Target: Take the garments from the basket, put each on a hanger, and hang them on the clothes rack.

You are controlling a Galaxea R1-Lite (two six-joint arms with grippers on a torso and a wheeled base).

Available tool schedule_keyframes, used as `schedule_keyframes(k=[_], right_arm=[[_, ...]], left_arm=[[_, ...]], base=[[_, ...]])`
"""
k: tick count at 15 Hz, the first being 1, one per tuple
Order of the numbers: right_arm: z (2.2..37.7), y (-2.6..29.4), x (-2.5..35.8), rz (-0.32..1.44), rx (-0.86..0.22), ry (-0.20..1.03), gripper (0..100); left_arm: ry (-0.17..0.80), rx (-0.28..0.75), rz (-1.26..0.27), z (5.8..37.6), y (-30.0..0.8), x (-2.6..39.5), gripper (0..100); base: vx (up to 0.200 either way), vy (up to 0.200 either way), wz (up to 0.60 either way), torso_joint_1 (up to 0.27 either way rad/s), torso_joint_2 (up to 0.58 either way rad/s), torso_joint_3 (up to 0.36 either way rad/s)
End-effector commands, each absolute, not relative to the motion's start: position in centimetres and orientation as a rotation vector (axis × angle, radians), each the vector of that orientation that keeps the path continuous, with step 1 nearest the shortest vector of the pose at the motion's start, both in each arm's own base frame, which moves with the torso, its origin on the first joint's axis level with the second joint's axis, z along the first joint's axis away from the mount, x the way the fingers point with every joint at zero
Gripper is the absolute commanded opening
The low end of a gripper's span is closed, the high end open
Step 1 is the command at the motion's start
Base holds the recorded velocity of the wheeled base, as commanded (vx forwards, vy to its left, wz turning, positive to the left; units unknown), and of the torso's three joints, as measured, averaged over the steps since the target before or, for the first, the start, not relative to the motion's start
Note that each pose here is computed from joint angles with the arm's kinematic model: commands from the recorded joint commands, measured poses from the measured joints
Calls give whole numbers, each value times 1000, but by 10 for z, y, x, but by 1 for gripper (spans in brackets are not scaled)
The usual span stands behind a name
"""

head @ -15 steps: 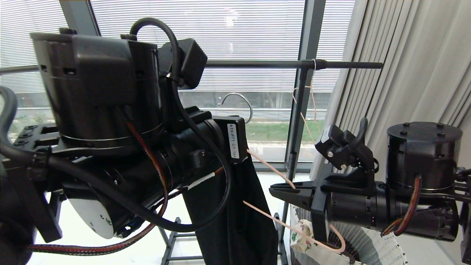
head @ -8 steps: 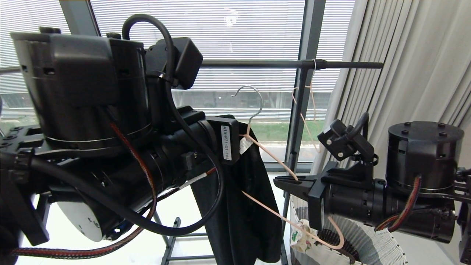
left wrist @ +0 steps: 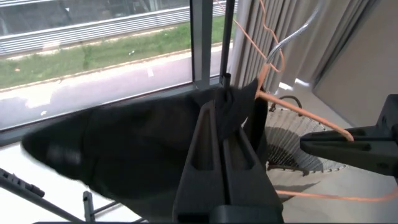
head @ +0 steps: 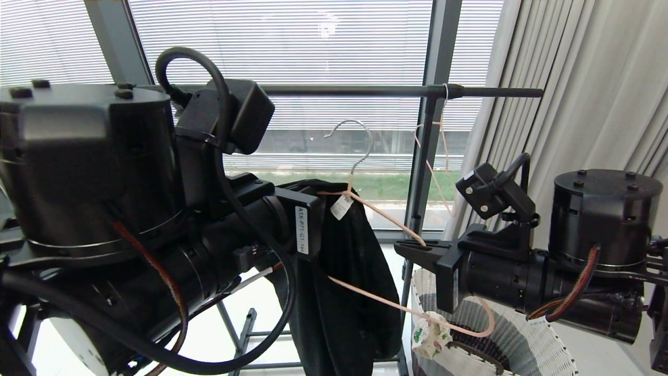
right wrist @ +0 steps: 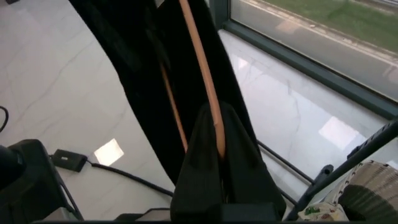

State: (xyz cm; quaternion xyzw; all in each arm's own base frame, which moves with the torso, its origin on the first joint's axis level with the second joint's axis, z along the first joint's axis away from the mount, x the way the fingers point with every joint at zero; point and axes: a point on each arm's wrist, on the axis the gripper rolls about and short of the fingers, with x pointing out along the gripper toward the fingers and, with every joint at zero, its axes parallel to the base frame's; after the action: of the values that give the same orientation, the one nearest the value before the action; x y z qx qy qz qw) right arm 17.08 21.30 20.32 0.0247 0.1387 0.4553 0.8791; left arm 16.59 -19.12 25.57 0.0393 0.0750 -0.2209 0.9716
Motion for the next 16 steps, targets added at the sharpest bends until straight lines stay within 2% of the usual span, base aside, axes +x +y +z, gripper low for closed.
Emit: schedule_keyframes(k=[1,2,8,10,13,16], right_arm=[[204,213,170,950,52,286,0],[204,213,171,946,52,282,0],[209,212,171,901,46,210,0],[212,210,171,899,37,184,0],[212,196,167,900,-32,145,0],[204,173,151,952,-119,124,0]], left_arm=[[146,75,-446,255,-186,162,0],[146,75,-447,255,-186,161,100],[131,116,-452,257,-185,161,100],[98,159,-457,263,-179,155,100],[76,184,-525,261,-155,142,100],[50,235,-660,254,-129,134,100]], base=[[0,0,0,0,0,0],[0,0,0,0,0,0],[0,0,0,0,0,0],[0,0,0,0,0,0],[0,0,0,0,0,0],[0,0,0,0,0,0]])
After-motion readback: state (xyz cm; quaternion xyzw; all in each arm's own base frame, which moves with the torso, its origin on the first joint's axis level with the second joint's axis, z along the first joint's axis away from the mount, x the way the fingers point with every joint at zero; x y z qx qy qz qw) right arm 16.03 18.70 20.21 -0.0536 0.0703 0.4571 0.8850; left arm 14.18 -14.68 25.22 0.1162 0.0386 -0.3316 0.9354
